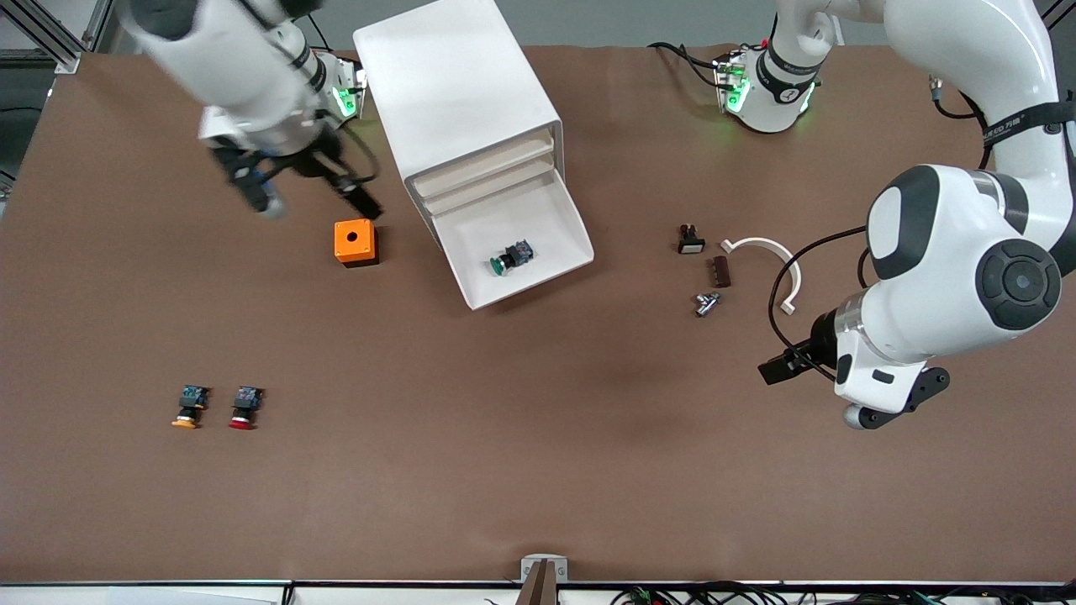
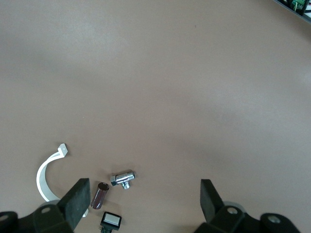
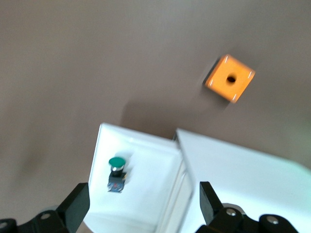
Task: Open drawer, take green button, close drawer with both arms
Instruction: 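Reach the right gripper into the open drawer toward the green button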
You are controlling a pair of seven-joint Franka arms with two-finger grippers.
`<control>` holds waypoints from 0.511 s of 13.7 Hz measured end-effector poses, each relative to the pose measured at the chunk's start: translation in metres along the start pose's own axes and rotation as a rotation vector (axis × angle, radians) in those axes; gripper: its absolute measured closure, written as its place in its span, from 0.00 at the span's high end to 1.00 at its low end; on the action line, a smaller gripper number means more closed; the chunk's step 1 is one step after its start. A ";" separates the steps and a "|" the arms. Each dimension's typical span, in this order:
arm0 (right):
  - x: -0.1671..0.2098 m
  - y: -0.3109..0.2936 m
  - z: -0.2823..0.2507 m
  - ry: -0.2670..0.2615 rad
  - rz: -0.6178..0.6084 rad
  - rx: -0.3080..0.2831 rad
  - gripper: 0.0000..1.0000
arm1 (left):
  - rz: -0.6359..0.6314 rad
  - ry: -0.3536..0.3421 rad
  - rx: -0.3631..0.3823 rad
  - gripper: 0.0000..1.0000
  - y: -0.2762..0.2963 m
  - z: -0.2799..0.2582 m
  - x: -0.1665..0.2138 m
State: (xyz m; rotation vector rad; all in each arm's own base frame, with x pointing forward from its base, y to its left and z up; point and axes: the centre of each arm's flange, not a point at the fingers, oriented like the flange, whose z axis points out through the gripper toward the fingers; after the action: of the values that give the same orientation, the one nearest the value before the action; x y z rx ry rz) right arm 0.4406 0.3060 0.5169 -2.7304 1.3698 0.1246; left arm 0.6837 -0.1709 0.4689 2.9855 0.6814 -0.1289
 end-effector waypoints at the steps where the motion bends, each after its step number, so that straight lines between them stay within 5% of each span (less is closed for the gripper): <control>1: -0.024 -0.008 0.019 0.020 0.028 0.002 1.00 | 0.000 0.000 0.000 1.00 0.000 0.000 0.000; 7: -0.081 -0.051 0.151 0.102 0.160 0.004 1.00 | 0.025 -0.002 0.002 1.00 0.013 0.002 -0.011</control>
State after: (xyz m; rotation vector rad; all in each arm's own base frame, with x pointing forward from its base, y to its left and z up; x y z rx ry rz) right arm 0.4279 0.4175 0.3778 -2.6546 1.6131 -0.0077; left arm 0.6794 -0.1874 0.4685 2.9940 0.6444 -0.1308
